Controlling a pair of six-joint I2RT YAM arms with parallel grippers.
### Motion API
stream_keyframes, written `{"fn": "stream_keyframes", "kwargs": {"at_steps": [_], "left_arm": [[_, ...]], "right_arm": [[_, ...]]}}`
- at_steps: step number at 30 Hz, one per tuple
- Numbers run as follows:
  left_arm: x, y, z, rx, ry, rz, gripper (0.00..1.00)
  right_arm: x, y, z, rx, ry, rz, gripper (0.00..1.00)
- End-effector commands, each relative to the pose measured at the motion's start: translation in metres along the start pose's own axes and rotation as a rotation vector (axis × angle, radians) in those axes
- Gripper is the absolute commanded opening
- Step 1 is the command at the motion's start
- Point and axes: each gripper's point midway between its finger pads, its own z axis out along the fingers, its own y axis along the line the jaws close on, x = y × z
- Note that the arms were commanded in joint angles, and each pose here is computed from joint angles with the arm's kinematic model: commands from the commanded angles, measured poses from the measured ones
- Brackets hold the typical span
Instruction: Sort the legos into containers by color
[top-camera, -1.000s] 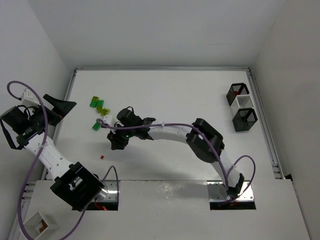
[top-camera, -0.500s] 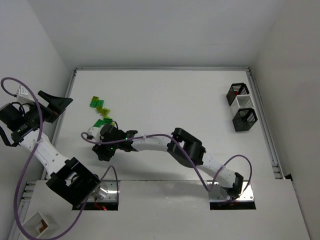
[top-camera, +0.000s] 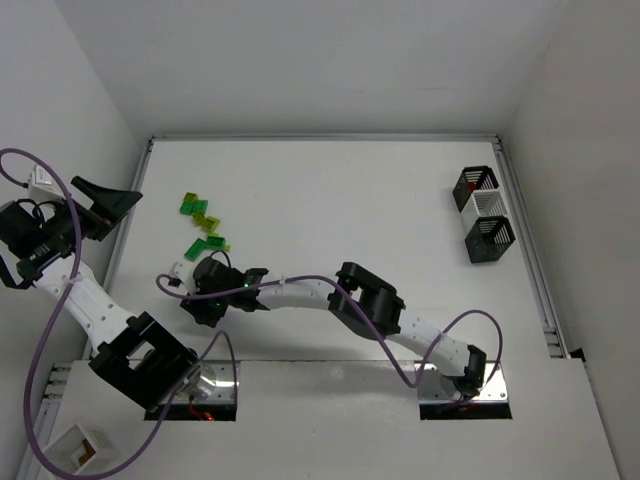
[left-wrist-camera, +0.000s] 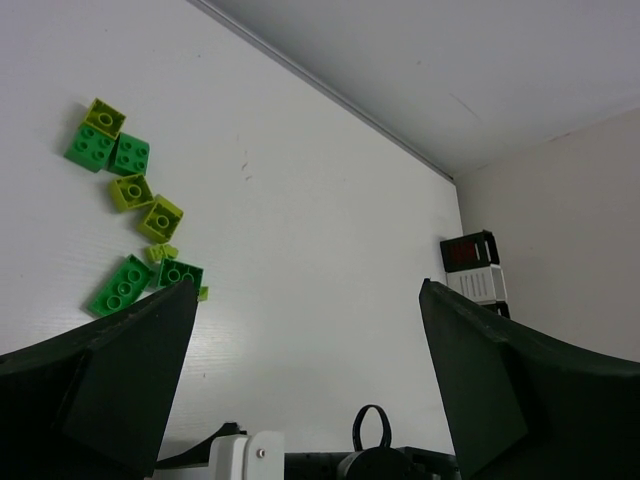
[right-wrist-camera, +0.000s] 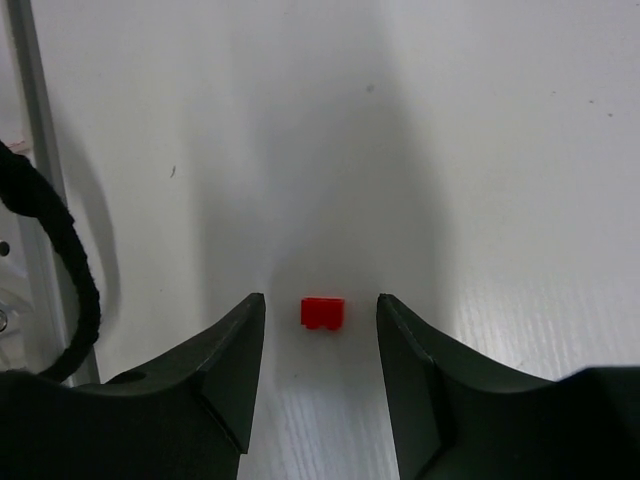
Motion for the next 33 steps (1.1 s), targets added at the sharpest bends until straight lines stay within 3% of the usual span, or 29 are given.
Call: {"fn": "stream_keyframes", "kwargs": {"at_steps": [1,12,22,24,33], "left_arm": [[-0.013,-0.009,-0.004,0.021,-0.022,0.037,1.0],[-0.016,-0.008,-0.003,0.021,-0.022,0.037,1.0],[-0.015,-0.004,-0.001,0.027,-0.012,0.029,1.0],[-0.015,-0.004,-0.001,0.027,-0.012,0.029,1.0],[-0.014,-0.006,-0.001,0.035,-0.008,0.03,1.0]], "right_arm": [[-0.012,-0.005,0.004,0.04,-0.031,-0.009,0.49],[0.006,-0.009,0.007,0.051,0.013,-0.031,0.33],[0.027,-0.001,0.005,0.072,0.064,-0.074,0.33],[0.039,-0.002,0.005,0.072,0.089,-0.071,0.37],[0.048,-0.007,-0.004,0.103,0.1,-0.08,0.34]]}}
